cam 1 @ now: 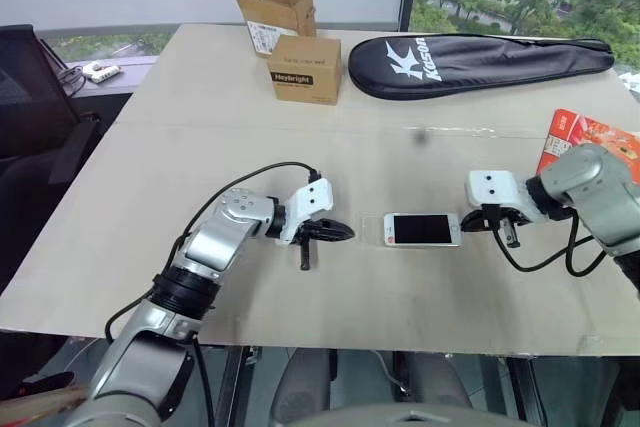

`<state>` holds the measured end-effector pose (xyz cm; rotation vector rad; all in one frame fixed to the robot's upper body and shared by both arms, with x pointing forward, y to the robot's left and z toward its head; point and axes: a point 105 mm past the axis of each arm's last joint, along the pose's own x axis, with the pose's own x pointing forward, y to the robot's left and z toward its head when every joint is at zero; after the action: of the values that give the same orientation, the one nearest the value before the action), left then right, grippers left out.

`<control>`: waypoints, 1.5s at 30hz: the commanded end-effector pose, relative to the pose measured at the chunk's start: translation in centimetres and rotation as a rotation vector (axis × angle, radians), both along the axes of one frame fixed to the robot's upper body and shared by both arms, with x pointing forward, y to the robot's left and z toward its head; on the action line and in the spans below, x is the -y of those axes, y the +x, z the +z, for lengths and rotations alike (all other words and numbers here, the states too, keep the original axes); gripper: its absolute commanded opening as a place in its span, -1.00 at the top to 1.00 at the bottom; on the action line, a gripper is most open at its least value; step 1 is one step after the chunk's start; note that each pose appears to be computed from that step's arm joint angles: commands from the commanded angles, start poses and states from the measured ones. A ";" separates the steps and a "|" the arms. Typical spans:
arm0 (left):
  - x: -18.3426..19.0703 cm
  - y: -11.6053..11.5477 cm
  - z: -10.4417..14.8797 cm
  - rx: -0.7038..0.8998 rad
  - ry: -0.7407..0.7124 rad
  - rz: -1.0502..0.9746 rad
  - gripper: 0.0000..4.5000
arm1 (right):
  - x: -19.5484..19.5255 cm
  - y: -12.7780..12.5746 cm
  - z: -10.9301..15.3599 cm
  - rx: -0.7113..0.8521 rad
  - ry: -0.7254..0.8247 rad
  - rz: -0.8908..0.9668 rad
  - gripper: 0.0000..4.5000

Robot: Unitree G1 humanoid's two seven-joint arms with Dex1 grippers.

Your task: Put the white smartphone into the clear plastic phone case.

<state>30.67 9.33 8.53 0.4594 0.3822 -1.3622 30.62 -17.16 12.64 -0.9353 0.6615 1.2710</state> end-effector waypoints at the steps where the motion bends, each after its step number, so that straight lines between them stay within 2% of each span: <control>1: 1.4 -0.3 -0.7 0.002 0.014 -0.038 1.00 | -0.9 -0.2 0.4 0.022 0.002 0.026 0.99; 17: 3.6 -0.8 -0.4 0.002 -0.030 -0.085 1.00 | -5.7 -0.6 0.5 0.026 0.122 0.042 0.99; 24: 2.7 -0.2 1.0 0.027 -0.062 -0.044 1.00 | -3.1 -0.1 1.2 0.047 0.109 -0.037 0.99; 28: 1.2 0.8 2.6 0.093 -0.082 0.013 1.00 | -2.2 0.4 2.6 0.082 0.233 -0.106 0.99; 35: 0.1 1.2 4.7 0.133 -0.159 0.060 1.00 | 0.7 0.5 3.5 0.119 0.323 -0.213 0.99; 38: 1.2 1.0 5.2 0.128 -0.221 0.050 1.00 | -0.1 0.7 3.9 0.134 0.489 -0.225 0.99; 42: 2.9 0.4 4.7 0.092 -0.271 0.021 1.00 | -0.8 1.0 2.9 0.148 0.647 -0.274 0.99; 45: 3.7 0.3 3.7 0.050 -0.276 0.019 1.00 | -1.6 0.2 1.6 0.103 0.733 -0.262 0.99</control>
<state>31.19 6.26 12.01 0.2656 0.1697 -1.3420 30.87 -15.40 12.87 -0.3005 0.2713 1.0979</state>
